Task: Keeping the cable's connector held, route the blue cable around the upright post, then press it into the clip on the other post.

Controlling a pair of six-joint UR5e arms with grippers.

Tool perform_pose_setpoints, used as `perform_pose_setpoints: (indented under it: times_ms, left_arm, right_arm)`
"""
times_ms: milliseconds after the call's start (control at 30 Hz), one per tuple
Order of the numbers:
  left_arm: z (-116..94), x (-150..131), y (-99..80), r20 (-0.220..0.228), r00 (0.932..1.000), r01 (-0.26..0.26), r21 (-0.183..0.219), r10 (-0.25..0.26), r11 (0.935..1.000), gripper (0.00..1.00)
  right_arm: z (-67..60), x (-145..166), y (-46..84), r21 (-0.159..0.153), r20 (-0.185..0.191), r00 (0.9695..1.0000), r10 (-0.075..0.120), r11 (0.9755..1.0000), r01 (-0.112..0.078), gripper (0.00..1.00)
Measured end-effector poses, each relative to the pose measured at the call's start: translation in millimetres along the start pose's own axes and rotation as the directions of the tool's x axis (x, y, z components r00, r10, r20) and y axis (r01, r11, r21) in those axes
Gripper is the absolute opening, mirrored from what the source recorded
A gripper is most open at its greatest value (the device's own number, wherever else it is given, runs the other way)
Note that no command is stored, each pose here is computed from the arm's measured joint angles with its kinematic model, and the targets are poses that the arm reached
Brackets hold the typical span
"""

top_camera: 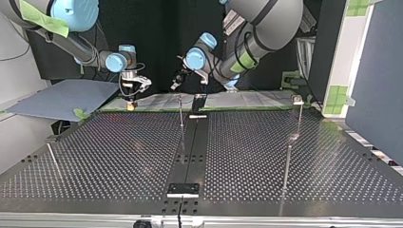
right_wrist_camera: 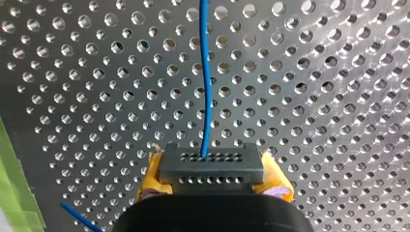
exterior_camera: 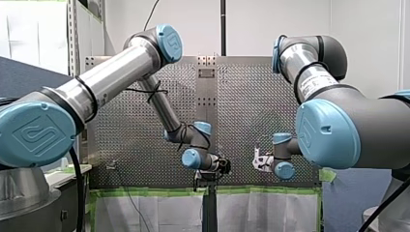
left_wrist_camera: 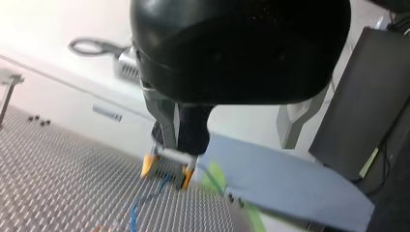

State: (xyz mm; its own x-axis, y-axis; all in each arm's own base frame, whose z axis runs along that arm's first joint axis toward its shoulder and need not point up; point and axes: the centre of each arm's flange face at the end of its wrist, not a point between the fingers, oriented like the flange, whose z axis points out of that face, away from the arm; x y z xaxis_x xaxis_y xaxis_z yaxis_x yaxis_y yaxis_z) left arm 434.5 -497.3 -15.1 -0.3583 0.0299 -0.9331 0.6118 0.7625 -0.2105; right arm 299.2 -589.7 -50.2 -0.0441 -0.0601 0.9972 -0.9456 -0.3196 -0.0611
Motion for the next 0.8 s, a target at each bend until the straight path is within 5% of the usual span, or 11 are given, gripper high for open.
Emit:
perform_pose_setpoints:
  times_ms: [267,800]
  left_arm:
    - [-5,10,-35.1,-0.013,0.9998,-0.017,0.047,0.017,0.9988,1.0]
    - [-14,16,-26.2,-0.066,0.9978,-0.017,-0.081,0.012,0.9966,1.0]
  right_arm:
    - [-0.4,0,-1.0,0.002,0.001,1.0,0.0,1.0,0.0,0.0]
    - [-0.7,-1,-0.8,0.001,0.004,1.0,0.0,1.0,0.0,0.0]
